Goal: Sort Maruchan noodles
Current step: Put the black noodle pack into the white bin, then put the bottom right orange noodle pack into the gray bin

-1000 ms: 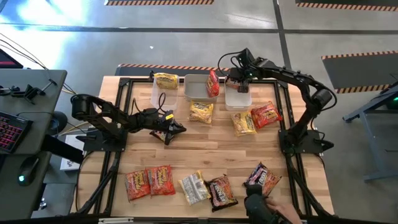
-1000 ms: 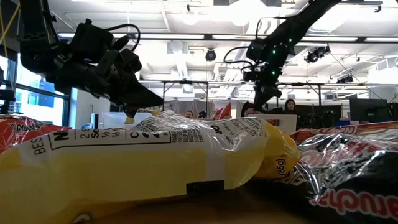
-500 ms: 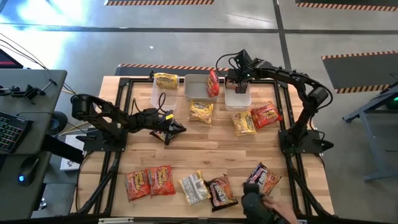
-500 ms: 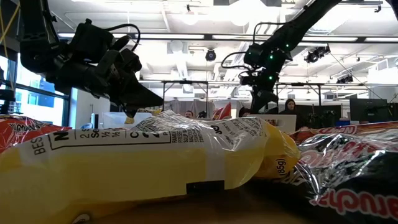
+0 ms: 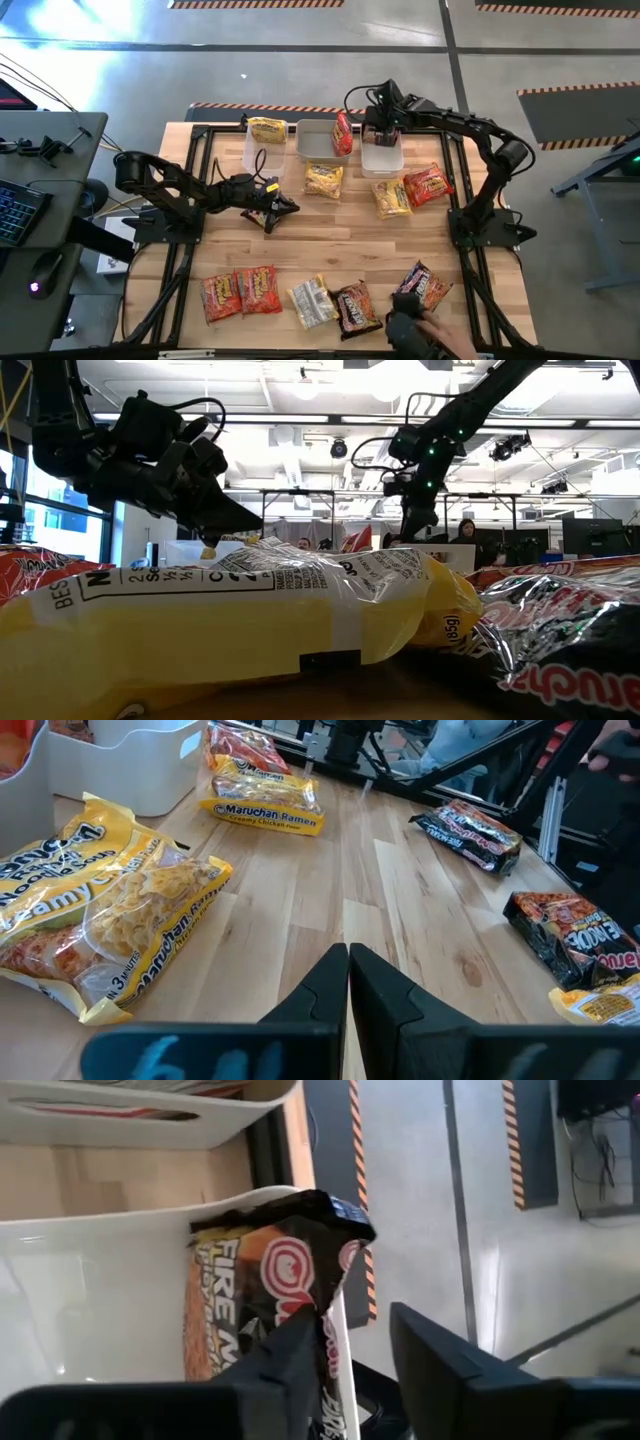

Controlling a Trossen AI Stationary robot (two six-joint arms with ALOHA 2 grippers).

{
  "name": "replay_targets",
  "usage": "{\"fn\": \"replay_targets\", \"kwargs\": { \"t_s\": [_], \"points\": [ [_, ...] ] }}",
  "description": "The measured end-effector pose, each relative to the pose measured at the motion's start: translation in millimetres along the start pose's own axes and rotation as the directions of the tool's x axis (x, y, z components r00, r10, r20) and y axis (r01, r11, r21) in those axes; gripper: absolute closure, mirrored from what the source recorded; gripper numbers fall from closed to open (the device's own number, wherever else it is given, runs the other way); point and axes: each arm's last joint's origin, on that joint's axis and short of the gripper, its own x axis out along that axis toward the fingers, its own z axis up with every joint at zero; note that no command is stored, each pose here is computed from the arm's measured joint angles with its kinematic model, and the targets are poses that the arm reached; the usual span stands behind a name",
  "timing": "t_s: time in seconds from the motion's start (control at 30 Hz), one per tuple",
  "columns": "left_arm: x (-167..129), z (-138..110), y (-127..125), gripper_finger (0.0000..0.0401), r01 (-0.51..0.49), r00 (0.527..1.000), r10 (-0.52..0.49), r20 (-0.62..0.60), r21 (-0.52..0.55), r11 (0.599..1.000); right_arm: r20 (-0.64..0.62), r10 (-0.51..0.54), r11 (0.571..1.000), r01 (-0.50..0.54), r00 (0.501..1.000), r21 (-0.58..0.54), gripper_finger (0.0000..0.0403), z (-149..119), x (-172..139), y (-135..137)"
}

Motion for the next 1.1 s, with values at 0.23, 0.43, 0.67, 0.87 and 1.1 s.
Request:
{"fn": "replay_targets", "kwargs": {
  "t_s": [0.23,0.43,0.67,0.87,1.1],
  "points": [
    [0,0,0,0.0394,0.0,1.0,0.0,0.0,0.002,1.0,0.028,-0.051,0.998,0.052,0.998,-0.044,0.0263,12,-24,4],
    [0,0,0,0.0394,-0.002,1.0,0.002,0.002,0.018,1.0,0.065,-0.109,0.993,0.106,0.992,0.045,0.032,16,-63,3],
    [0,0,0,0.0394,-0.002,1.0,0.002,0.003,0.021,1.0,0.215,0.2,0.951,-0.243,0.956,0.192,0.0389,11,-78,16],
    [-1,2,0,0.0394,-0.004,1.0,0.003,0.008,0.061,0.998,0.304,0.216,0.947,-0.276,0.928,0.168,0.04,23,-81,25],
    [-12,19,5,0.0394,0.008,0.998,-0.013,0.067,0.079,0.997,0.545,0.093,0.926,-0.274,0.833,0.261,0.0402,-5,-45,72]
  ]
}}
